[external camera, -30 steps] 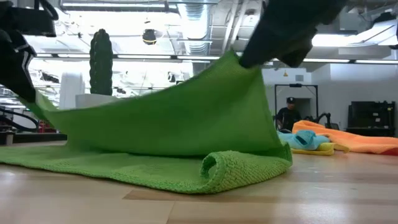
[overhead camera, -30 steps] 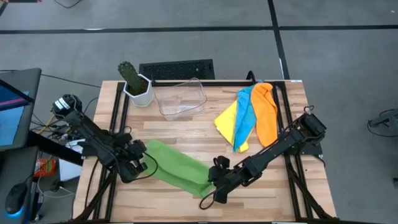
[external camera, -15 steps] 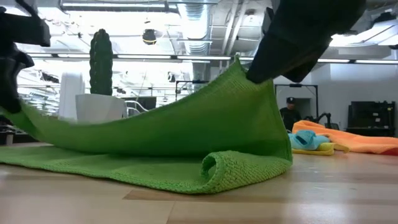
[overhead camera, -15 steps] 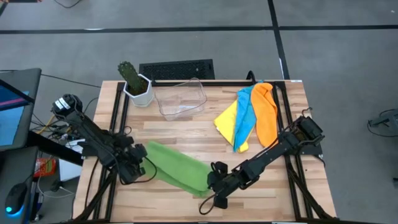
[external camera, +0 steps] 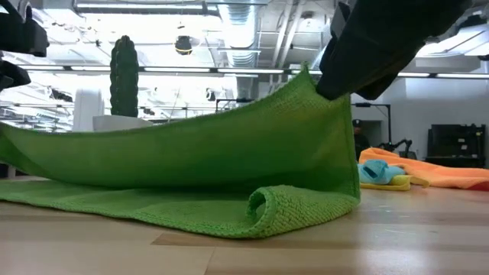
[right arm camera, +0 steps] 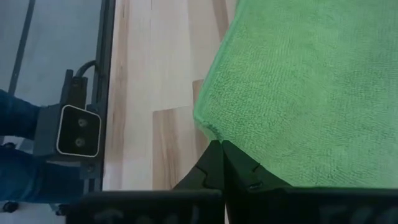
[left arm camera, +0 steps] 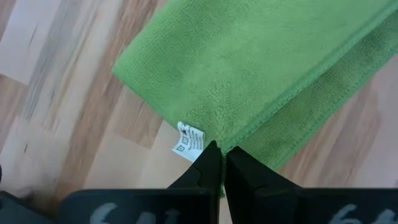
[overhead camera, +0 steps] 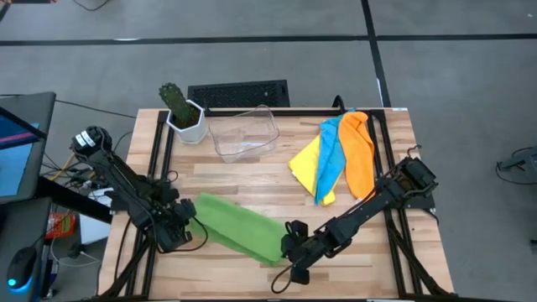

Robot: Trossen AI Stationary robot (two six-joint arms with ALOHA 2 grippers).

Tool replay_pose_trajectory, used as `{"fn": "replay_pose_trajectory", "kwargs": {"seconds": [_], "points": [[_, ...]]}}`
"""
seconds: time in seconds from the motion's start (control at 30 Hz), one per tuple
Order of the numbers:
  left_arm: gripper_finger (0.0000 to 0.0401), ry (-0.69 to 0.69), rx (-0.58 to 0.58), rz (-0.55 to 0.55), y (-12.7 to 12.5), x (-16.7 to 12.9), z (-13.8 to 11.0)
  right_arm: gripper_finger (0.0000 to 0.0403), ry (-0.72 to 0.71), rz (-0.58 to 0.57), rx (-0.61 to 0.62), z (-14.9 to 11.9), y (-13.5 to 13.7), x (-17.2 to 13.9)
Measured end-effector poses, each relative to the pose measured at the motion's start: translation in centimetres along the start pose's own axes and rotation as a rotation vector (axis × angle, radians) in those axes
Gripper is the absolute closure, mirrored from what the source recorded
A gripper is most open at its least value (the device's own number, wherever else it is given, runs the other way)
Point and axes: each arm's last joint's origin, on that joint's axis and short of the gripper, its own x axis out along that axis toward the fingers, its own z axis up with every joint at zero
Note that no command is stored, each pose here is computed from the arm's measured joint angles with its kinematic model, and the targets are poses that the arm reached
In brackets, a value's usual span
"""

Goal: Fold microfiber towels
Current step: Fold the green microfiber cloth

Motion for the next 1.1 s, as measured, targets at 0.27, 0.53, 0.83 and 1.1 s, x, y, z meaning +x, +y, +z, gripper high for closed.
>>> {"fn": "replay_pose_trajectory", "kwargs": {"seconds": [0.27,0.53,0.83,1.1], "points": [[0.04,0.024,0.019,-0.056,-0.47,-0.01,0.03,0.0388,0.012,0.018,-0.012,-0.14,0.2,-0.03],[0.0398,0.039,0.019,-0.062,-0.49,-0.02,-0.01,0.0381,0.016,0.025,-0.019,-0.28,0.4,-0.07],[0.0397,0.048,0.031,-0.077,-0.6,-0.02,-0.01,0.0377,0.029,0.045,-0.045,-0.32,0.47,-0.08],[0.0397,0.044,0.067,-0.116,-0.95,-0.05,0.08,0.035,0.042,0.066,-0.052,-0.36,0.52,-0.08]]}}
